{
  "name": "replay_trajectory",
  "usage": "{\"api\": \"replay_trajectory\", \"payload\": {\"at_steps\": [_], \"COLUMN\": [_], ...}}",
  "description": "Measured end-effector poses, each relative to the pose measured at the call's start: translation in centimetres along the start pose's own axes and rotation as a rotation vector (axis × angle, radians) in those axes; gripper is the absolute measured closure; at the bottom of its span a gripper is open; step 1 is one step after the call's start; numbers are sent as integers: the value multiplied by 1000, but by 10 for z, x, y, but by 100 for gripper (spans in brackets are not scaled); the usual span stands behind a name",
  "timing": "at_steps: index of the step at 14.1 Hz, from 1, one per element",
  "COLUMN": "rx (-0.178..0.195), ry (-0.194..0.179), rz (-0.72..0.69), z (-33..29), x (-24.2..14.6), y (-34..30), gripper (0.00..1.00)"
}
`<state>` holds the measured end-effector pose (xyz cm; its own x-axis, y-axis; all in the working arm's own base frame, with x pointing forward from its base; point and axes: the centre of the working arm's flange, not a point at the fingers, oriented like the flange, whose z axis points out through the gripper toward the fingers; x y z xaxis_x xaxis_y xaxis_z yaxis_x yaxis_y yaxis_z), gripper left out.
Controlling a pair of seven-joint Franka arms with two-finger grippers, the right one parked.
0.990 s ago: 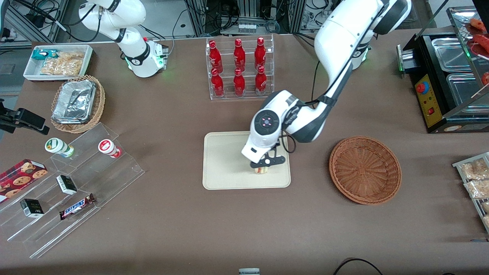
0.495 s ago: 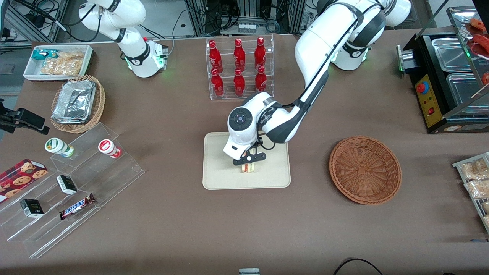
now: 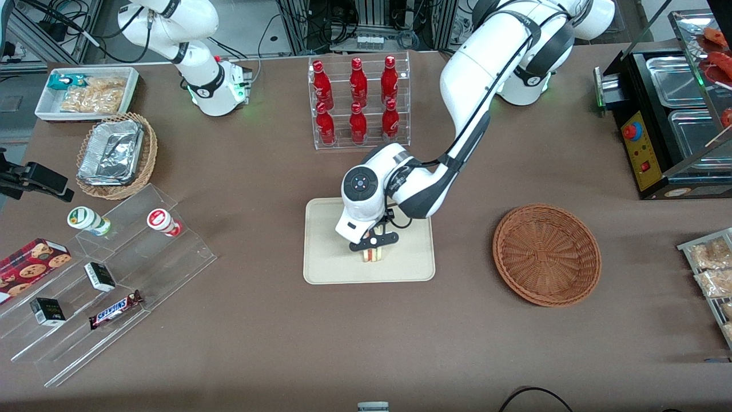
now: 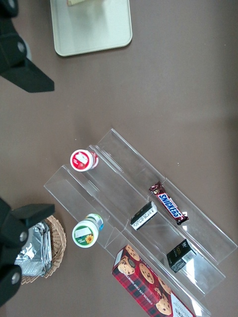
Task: Place sandwich from basket to tray
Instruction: 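Lower the sandwich onto the tray and open the left gripper, then raise the left gripper away from the sandwich on the tray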
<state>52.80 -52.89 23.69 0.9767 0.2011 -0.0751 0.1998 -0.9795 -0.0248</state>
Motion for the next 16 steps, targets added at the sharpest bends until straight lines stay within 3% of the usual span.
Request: {"api": "replay_trajectory", "payload": {"at_steps": [4,6,8,10,14,16], "rx": [4,42,38,48,85,93], "ry": [22,45,87,97,68,26], "rz": [-1,-13,-70,-138,-226,-198], "z": [-63,-105,-154,-189,-210,-214], "x": [-1,0,17,36,78,92], "y": [-4,-18,-43,-79,-158,-194], "gripper": [18,0,0,0,0,0]}}
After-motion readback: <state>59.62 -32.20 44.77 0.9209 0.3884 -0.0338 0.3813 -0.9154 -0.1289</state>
